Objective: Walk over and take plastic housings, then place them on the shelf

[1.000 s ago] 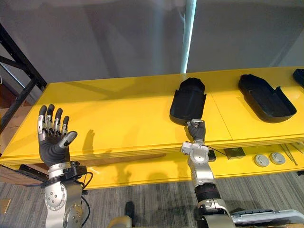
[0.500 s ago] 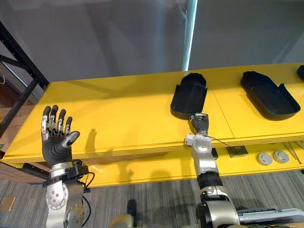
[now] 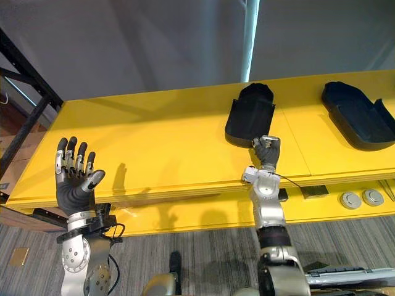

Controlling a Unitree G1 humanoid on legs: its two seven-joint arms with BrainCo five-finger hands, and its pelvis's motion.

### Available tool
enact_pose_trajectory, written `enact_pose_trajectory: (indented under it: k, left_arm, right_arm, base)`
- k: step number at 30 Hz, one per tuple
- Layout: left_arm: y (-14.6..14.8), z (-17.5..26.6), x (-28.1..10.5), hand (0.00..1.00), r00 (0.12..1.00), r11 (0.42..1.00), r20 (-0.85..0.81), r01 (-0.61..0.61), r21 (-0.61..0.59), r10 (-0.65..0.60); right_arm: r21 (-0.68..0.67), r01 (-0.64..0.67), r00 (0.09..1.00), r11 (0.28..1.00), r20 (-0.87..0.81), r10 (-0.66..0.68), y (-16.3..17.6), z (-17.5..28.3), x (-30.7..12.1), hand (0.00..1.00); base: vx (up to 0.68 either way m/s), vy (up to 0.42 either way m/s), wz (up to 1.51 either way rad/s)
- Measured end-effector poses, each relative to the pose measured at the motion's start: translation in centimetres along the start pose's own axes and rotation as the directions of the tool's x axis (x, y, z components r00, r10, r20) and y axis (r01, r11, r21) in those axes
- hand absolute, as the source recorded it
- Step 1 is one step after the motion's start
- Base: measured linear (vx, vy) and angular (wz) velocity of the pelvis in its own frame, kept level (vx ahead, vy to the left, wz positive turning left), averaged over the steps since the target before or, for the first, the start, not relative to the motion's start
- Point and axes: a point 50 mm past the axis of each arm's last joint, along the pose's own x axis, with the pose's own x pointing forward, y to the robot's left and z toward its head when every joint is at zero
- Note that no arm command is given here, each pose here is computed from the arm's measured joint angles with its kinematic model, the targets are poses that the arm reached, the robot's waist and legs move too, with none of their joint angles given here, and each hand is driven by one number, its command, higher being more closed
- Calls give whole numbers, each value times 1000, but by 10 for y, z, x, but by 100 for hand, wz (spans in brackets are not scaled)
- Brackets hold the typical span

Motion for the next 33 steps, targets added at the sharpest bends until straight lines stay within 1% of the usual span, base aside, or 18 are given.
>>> enact_pose_trajectory:
  k: [2,3,6,8,12,16,18,20,24,29,30,31,33]
  left_arm:
    - [-1,2,0,0,1000,1000,9,3,-2,-2]
    - [0,2,0,0,1000,1000,10,2,-1,-2]
    - [0,2,0,0,1000,1000,10,0,0,0]
    - [0,2,0,0,1000,1000,9,0,2,0]
    - [0,2,0,0,1000,1000,6,1,11,-1]
    - [1,1,0,0,1000,1000,3,2,15,-2]
    - [1,0,0,0,1000,1000,-7,3,17,-3]
    - [0,0,0,0,1000,1000,-11,5,17,-4]
    - [1,0,0,0,1000,1000,-13,5,19,-5]
    - [-1,-1,0,0,1000,1000,-16,11,14,-10]
    - [-1,-1,0,0,1000,1000,-16,9,14,-9]
    - [-1,-1,0,0,1000,1000,-16,8,14,-8]
    - [0,-1,0,0,1000,1000,-17,4,14,-4]
  right_arm:
    - [16,-63,996,998,63,62,12,14,-3,0]
    - [34,-131,985,991,118,126,23,26,-5,0]
    - [35,-230,964,973,146,223,36,33,-8,0]
    - [45,-308,944,950,138,299,47,33,-11,0]
    - [41,-406,911,913,95,401,70,31,-5,0]
    - [87,-432,901,898,-11,434,83,16,4,0]
    - [132,-426,892,895,-106,439,89,2,10,0]
    - [133,-410,887,902,-171,428,91,-9,14,0]
    - [141,-291,890,946,-322,322,89,-31,19,0]
    - [119,-171,889,978,-410,206,80,-43,26,0]
    - [97,-121,895,988,-419,151,75,-43,31,0]
    - [95,-100,897,991,-423,131,72,-43,33,0]
    - [63,-24,904,998,-425,49,63,-41,40,0]
  base:
    - [5,-15,-9]
    - [-4,-12,-4]
    - [0,0,0]
    - [0,0,0]
    - [-3,-2,1]
    - [1,-16,13]
    - [7,-27,16]
    - [-3,-27,23]
    - [9,-28,17]
    - [-23,-7,4]
    - [-62,-8,10]
    - [-61,-9,12]
    - [-57,-4,4]
